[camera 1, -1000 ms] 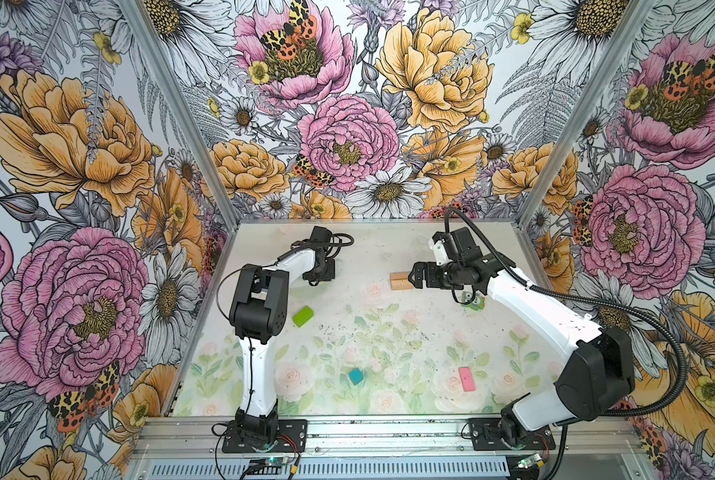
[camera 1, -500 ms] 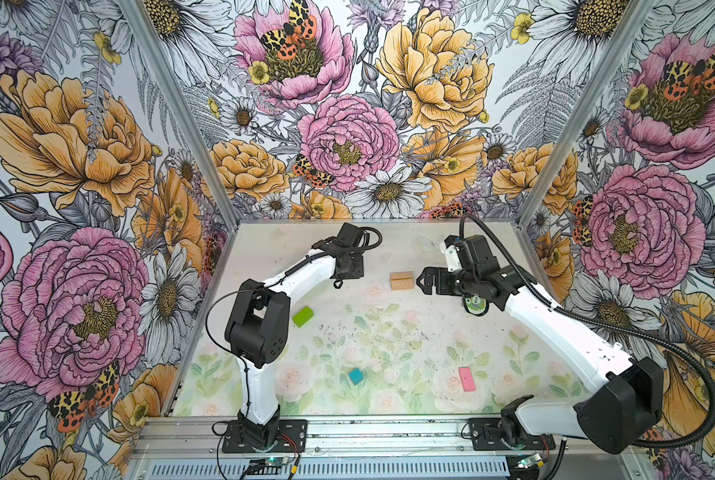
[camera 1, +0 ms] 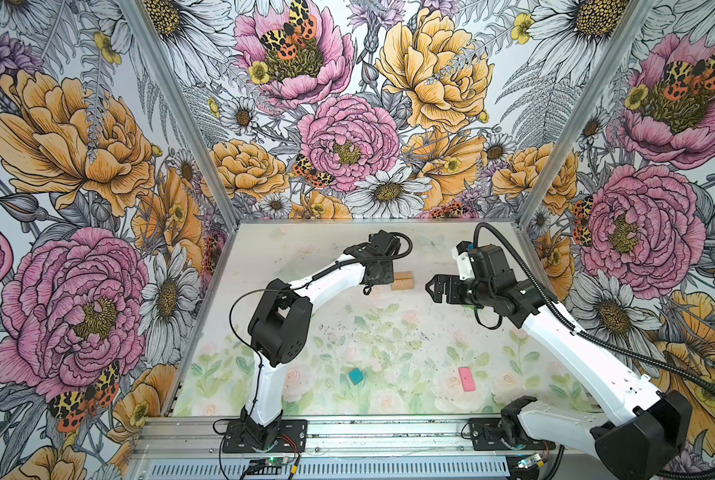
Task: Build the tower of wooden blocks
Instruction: 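Carry the yellow block with the left gripper over the wood bars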
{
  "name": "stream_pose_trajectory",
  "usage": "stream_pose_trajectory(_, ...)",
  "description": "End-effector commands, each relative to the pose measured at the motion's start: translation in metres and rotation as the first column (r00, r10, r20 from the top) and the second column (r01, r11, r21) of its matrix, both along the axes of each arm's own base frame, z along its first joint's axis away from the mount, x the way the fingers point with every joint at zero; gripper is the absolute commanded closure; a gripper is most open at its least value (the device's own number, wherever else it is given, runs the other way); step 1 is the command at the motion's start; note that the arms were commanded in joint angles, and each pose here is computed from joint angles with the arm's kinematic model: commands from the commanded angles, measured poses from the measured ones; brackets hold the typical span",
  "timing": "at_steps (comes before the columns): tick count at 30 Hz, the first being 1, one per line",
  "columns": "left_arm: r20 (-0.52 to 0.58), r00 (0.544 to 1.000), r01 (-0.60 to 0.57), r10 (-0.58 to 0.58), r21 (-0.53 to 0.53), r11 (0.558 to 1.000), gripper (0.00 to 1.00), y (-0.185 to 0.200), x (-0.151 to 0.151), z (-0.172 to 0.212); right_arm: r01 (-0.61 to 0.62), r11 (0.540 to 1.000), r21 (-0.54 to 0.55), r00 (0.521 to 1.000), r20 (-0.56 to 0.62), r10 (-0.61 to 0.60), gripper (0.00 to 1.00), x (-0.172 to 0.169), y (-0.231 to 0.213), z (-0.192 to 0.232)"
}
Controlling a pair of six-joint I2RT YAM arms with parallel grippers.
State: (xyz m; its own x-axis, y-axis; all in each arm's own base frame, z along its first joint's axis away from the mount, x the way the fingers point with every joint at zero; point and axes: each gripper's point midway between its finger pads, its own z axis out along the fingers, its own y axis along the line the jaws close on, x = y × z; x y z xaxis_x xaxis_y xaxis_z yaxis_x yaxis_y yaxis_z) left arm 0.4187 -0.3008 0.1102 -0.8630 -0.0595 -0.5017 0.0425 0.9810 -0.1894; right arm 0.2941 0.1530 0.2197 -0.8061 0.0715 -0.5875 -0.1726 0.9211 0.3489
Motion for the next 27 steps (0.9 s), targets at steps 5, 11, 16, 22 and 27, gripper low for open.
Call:
stream_pose_trajectory(5, 0.029, 0.998, -0.052, 0.051, 0.007, 0.999, 0.75, -0.023, 0.012, -0.005, 0.038, 0.999, -0.018, 0.999, 0.022, -0.038, 0.0, -0.004, -0.014, 0.001)
stream_pose_trajectory(11, 0.031, 0.998, -0.05, 0.05, 0.012, 0.999, 0.75, -0.041, 0.018, -0.011, 0.054, 0.998, -0.017, 0.998, 0.025, -0.053, 0.0, -0.005, -0.02, 0.001)
stream_pose_trajectory(16, 0.028, 0.998, -0.051, 0.05, 0.014, 0.999, 0.75, -0.05, 0.019, -0.016, 0.06, 0.998, -0.019, 0.998, 0.017, -0.06, 0.0, -0.005, -0.024, -0.002)
stream_pose_trajectory(22, 0.018, 0.998, -0.057, 0.057, 0.015, 0.998, 0.75, -0.054, 0.019, -0.023, 0.063, 0.998, -0.019, 0.998, 0.016, -0.063, 0.0, -0.004, -0.026, -0.003)
stream_pose_trajectory(27, 0.011, 0.998, -0.064, 0.064, 0.024, 0.998, 0.74, -0.054, 0.02, -0.028, 0.065, 0.998, -0.02, 0.998, 0.013, -0.064, 0.0, -0.004, -0.028, -0.005)
